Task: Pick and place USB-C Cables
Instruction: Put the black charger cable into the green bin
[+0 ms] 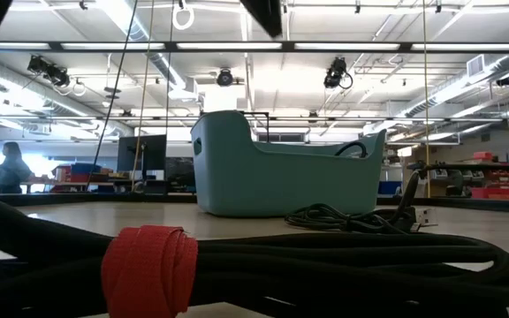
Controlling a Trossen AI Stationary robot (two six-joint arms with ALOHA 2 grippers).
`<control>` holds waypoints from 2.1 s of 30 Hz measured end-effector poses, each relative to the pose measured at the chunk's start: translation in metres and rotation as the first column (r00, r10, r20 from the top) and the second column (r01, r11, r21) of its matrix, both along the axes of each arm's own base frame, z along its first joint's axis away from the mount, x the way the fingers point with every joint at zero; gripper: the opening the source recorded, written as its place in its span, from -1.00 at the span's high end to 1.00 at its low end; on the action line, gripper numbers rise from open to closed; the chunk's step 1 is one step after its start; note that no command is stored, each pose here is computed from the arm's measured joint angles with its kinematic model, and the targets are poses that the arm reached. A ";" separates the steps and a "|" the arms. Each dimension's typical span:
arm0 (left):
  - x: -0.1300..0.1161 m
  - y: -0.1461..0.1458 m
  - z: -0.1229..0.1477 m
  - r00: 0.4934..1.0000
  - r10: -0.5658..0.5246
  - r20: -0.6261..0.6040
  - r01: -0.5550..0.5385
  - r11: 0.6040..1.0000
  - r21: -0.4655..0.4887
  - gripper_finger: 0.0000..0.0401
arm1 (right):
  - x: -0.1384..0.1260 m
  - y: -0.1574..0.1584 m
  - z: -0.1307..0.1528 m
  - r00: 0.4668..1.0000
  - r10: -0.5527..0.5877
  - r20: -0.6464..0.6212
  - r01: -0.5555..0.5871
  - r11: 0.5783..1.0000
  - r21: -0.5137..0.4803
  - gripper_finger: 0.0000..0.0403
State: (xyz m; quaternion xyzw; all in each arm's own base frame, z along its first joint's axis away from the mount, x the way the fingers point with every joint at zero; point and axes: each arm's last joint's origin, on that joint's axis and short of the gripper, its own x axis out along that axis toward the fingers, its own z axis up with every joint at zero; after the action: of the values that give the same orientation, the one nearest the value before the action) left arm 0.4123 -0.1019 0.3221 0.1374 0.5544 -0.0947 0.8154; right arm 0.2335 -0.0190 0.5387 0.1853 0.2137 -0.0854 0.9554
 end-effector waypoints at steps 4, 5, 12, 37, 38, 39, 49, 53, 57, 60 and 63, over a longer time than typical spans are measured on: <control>0.016 -0.005 -0.031 0.995 -0.066 -0.069 0.069 0.997 0.030 0.01 | 0.004 0.007 0.006 0.991 0.113 0.074 -0.116 0.993 0.033 0.27; 0.019 -0.007 -0.039 0.992 -0.087 -0.086 0.091 0.995 0.039 0.01 | 0.004 0.009 0.009 0.983 0.152 0.107 -0.157 0.987 0.036 0.27; 0.046 -0.029 -0.083 0.977 -0.207 -0.042 0.208 0.978 0.023 0.01 | -0.009 0.019 0.035 0.855 0.395 0.335 -0.414 0.910 -0.016 0.27; 0.080 -0.028 -0.176 0.953 -0.287 -0.103 0.298 0.947 0.121 0.02 | -0.058 0.023 0.057 0.778 0.446 0.442 -0.452 0.887 -0.097 0.27; 0.080 -0.028 -0.176 0.955 -0.279 -0.103 0.290 0.950 0.118 0.04 | -0.056 0.023 0.056 0.779 0.446 0.441 -0.452 0.887 -0.096 0.27; 0.080 -0.027 -0.176 0.957 -0.270 -0.103 0.281 0.953 0.117 0.08 | -0.055 0.023 0.056 0.778 0.445 0.443 -0.452 0.887 -0.098 0.27; 0.081 -0.025 -0.176 0.971 -0.218 -0.096 0.226 0.971 0.074 0.80 | -0.052 0.021 0.056 0.800 0.409 0.439 -0.412 0.906 -0.095 0.27; 0.081 -0.027 -0.169 0.978 -0.187 -0.088 0.193 0.979 0.066 0.81 | -0.053 0.021 0.056 0.799 0.409 0.440 -0.412 0.906 -0.096 0.27; 0.082 -0.029 -0.130 0.987 -0.157 -0.027 0.158 0.987 0.040 0.95 | -0.053 0.021 0.056 0.799 0.409 0.440 -0.411 0.906 -0.096 0.27; 0.078 -0.030 -0.084 0.988 -0.122 0.095 0.122 0.993 0.006 0.97 | -0.053 0.021 0.056 0.799 0.409 0.441 -0.411 0.906 -0.096 0.27; 0.063 -0.029 -0.049 0.984 -0.054 0.169 0.065 0.996 -0.062 0.97 | -0.053 0.021 0.056 0.798 0.409 0.442 -0.411 0.906 -0.097 0.27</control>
State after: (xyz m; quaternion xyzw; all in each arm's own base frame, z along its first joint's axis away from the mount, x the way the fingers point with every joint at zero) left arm 0.4757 -0.1308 0.2734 0.1338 0.4763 -0.1260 0.8599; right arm 0.1805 0.0024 0.5948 0.1512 0.0206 0.1693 0.9737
